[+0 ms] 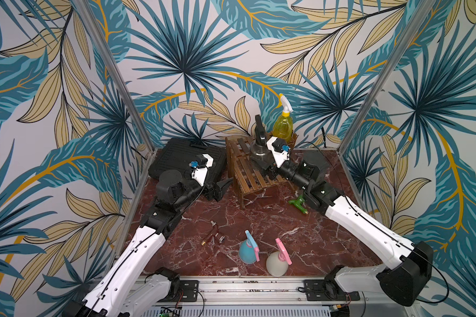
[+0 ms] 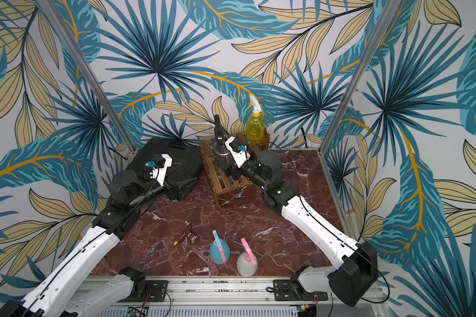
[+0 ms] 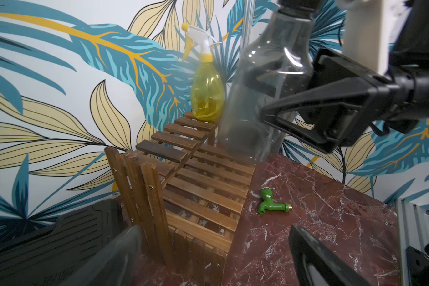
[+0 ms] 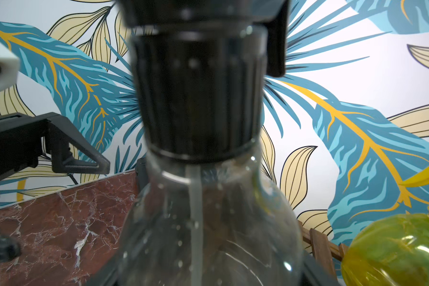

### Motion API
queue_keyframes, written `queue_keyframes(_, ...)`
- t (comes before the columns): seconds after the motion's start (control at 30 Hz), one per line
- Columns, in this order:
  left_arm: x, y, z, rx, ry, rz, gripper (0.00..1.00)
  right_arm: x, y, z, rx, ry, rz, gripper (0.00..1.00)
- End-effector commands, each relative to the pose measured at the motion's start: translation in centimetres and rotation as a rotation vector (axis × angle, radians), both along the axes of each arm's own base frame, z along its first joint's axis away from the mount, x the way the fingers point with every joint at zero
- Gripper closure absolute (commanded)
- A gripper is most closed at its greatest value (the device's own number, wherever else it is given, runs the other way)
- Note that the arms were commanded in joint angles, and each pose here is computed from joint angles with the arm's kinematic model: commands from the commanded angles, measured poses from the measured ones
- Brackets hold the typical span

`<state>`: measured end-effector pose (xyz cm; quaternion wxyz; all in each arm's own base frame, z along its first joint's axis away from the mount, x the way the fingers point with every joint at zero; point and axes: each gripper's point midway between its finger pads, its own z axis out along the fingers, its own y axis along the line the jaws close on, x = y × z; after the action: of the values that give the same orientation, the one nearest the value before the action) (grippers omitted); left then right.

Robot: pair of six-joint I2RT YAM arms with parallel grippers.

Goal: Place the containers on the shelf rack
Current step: 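Place the container on the shelf.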

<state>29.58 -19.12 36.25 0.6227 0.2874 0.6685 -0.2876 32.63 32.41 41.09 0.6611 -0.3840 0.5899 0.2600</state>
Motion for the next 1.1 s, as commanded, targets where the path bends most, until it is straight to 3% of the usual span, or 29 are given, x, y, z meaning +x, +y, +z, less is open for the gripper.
queue_keyframes(0.0, -0.3, -0.4, 0.4, 0.028, -0.094, -0.042, 0.0, 0.5, 0.7, -1.0, -0.019, 0.081, 0.111, 0.32)
queue_keyframes(0.4, 0.8, 0.2, -1.7, 0.041, -0.079, 0.016, 0.0, 7.5, 1.7, -1.3, -0.013, 0.199, 0.094, 0.33)
queue_keyframes(1.07, 0.3, 0.4, -1.7, 0.061, -0.092, 0.017, 0.0, 13.5, 4.9, -4.6, -0.043, 0.302, 0.133, 0.33)
